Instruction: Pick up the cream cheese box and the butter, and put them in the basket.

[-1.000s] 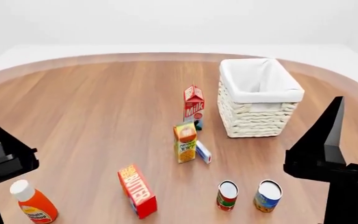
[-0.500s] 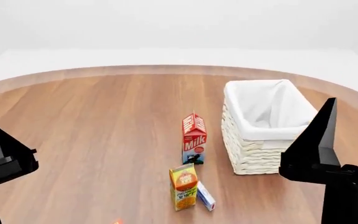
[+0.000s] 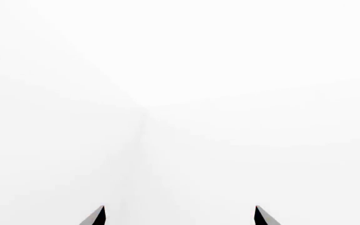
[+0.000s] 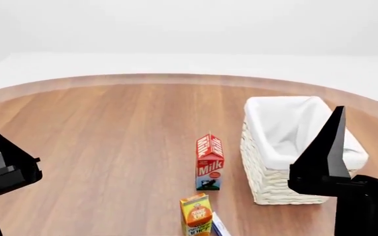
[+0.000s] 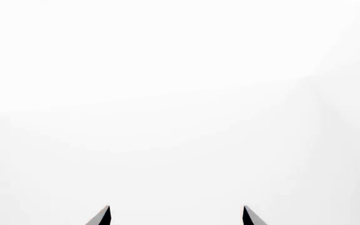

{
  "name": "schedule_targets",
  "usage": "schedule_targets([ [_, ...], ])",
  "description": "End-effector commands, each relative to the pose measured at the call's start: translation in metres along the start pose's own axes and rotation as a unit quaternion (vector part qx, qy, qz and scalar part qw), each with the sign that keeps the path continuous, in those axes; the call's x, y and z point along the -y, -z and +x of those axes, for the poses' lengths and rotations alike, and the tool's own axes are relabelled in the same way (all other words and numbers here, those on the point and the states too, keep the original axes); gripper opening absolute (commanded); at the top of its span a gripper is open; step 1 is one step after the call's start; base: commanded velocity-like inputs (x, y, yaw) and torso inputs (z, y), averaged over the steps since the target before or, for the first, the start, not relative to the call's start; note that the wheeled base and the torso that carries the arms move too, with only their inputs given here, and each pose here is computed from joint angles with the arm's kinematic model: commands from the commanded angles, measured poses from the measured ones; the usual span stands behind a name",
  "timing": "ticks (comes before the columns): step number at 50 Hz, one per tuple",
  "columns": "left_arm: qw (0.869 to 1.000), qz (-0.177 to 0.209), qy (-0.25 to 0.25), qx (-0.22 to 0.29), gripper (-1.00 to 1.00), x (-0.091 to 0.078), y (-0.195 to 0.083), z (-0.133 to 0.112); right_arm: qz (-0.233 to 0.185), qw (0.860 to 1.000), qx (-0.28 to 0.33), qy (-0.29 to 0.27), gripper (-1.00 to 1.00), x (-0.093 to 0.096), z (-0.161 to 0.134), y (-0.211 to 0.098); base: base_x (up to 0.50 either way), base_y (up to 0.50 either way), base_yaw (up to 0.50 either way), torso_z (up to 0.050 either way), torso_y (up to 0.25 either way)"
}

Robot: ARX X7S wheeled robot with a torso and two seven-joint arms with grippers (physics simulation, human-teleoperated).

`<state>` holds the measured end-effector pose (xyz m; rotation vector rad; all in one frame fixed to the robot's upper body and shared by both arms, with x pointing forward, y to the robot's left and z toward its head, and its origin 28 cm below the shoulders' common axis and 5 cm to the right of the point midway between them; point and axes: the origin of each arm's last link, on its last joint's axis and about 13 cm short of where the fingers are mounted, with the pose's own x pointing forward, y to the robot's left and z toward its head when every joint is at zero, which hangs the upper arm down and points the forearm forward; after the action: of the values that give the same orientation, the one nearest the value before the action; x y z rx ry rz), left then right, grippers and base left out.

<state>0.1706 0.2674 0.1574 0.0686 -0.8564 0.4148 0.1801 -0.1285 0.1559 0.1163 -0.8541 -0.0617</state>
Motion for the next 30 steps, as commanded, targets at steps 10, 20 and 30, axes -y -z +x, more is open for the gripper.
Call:
schedule_targets([
  [10,1.000,0.008,-0.007,0.000,1.00,-0.004,0.001,0.000,-0.031,0.996,-0.069,-0.037,1.00,-0.003,-0.001,0.002,0.31,0.01,0.00,0.000,0.000],
  [20,1.000,0.007,-0.010,-0.002,1.00,-0.005,0.000,0.001,-0.050,0.963,-0.254,-0.070,1.00,-0.007,0.004,-0.006,0.00,0.00,0.00,0.000,0.000],
  [30,1.000,0.008,-0.015,-0.002,1.00,-0.007,0.000,0.003,-0.026,0.900,-0.413,-0.138,1.00,-0.008,0.012,-0.020,0.00,0.00,0.00,0.000,0.000],
])
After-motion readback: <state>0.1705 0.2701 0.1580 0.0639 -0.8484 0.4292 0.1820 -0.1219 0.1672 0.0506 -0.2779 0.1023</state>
